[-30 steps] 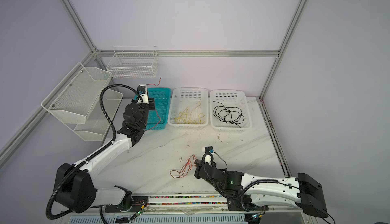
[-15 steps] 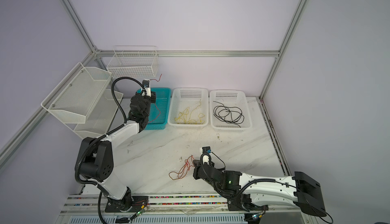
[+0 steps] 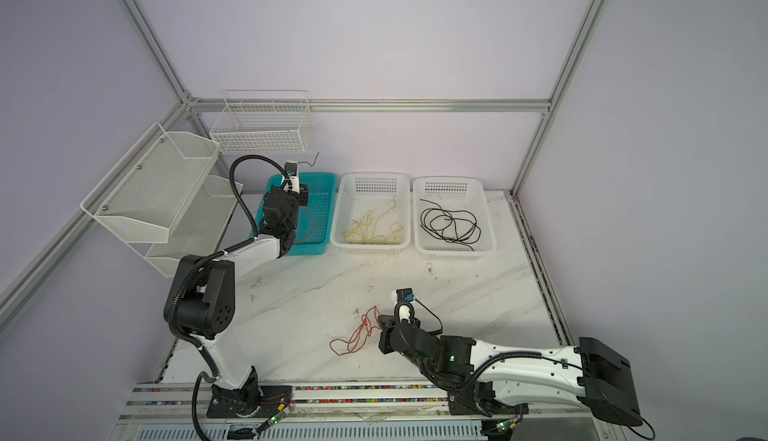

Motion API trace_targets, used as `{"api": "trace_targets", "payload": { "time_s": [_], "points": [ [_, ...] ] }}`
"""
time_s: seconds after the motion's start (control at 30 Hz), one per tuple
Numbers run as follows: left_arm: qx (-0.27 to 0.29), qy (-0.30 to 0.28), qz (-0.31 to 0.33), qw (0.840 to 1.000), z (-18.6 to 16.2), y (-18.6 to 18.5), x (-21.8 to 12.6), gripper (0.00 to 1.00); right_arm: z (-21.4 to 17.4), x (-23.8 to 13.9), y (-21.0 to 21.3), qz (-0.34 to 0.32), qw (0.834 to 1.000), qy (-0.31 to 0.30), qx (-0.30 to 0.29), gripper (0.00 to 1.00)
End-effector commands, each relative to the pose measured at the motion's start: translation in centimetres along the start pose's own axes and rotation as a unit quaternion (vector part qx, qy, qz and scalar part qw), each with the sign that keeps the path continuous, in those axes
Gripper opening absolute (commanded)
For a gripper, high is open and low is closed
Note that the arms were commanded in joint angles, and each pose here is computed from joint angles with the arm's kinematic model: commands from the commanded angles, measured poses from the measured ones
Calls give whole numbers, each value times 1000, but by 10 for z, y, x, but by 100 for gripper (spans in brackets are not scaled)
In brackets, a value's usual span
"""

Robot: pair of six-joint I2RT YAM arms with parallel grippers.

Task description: Untangle the cables

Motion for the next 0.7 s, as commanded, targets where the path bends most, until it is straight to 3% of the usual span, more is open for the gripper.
{"api": "trace_targets", "payload": {
  "time_s": [0.0,0.47,0.67],
  "points": [
    [-4,-18,19,1000,-6,10,-2,0,6,-2,3,12,1000,-15,13,0],
    [-9,21,25,999,-43,16,-3,0,3,0,2,14,1000,-15,14,0],
    [-26,29,29,999,-36,18,5,0,2,0,1,12,1000,-14,15,0]
  ]
}}
Point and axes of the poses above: each gripper's point midway between its finger pads, its own x axis out along the fingers, its own y axis along the line the jaws close on, z = x × y, the point moved 10 cm from there along -x, back along the fingers, and after that the axes turned 4 degrees about -x, right-handed, at the moved point
